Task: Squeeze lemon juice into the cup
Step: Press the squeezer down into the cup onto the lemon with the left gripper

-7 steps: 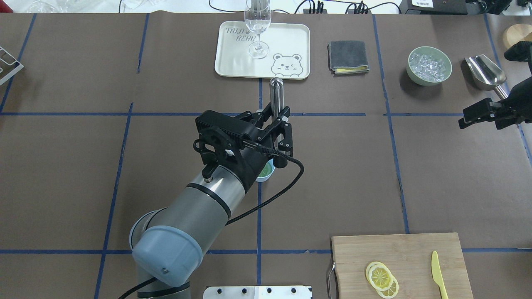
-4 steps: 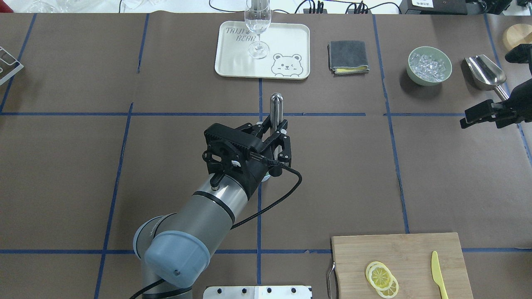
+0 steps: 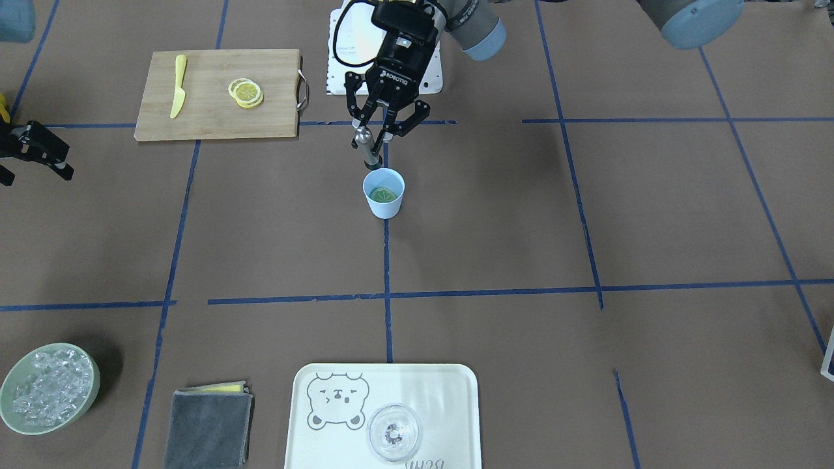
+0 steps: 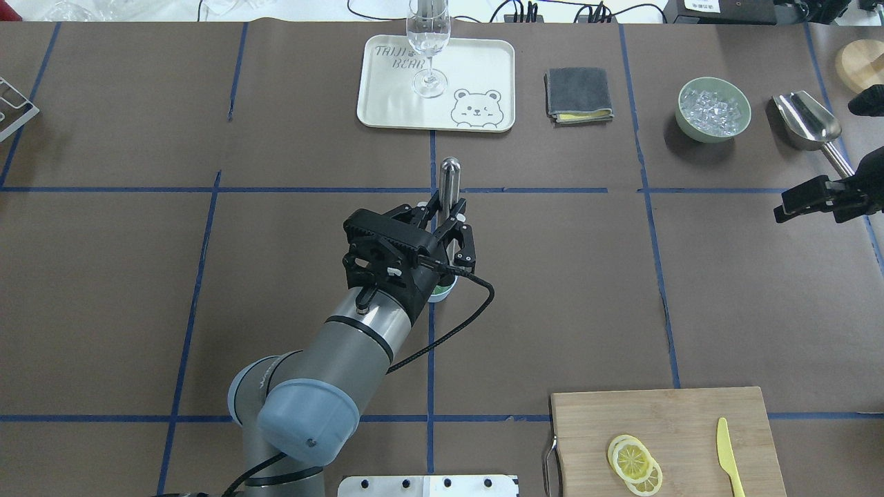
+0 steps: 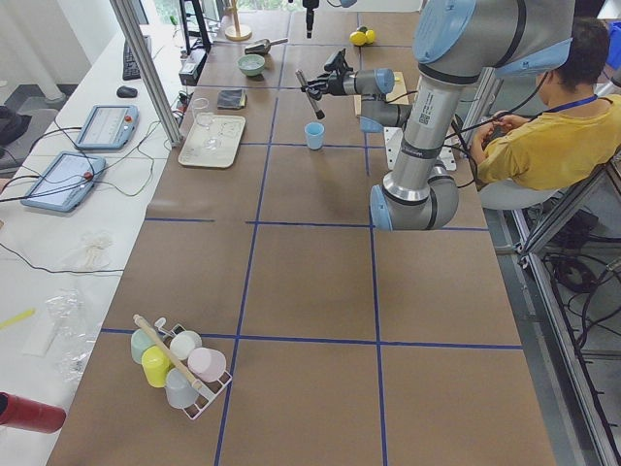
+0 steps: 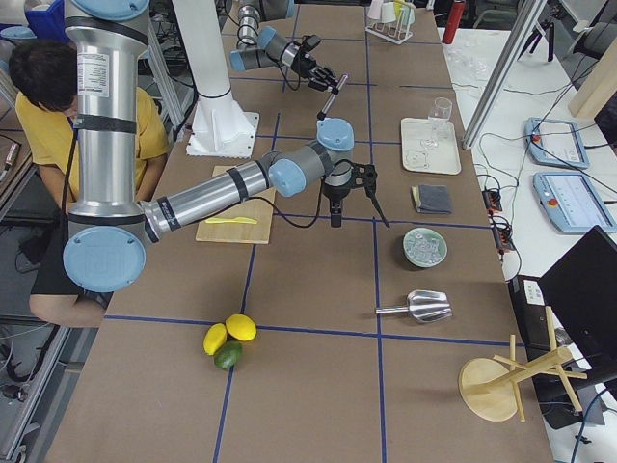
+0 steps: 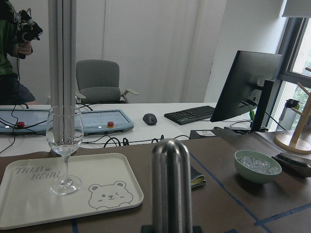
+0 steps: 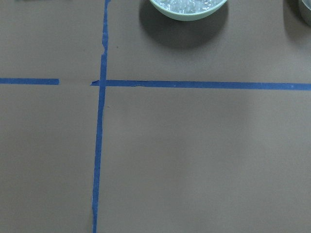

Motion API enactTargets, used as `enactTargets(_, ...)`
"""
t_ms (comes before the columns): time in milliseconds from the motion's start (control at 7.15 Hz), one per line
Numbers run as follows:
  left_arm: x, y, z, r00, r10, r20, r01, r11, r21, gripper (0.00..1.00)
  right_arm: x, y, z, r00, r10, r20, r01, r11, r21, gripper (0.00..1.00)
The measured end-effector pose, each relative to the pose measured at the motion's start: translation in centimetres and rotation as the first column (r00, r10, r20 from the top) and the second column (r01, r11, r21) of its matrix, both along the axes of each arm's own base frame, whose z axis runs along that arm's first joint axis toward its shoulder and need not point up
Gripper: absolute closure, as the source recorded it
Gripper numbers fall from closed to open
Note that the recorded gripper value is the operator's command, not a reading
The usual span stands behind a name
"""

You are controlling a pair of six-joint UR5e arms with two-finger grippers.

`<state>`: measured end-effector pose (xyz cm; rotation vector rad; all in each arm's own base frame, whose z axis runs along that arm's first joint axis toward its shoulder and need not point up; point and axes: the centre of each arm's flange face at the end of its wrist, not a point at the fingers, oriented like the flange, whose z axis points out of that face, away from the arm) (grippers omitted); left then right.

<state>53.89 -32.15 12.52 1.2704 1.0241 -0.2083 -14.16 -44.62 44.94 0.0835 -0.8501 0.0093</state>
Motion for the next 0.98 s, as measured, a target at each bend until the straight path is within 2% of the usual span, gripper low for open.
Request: enactTargets(979,4.6,-2.1,4.5,0.998,-0.02,0.057,0.021,1.0,-0.011,1.0,-0.1,-0.1,0.1,1.0,-0.002,0.0,0.002,1.0,-0.003,0.0)
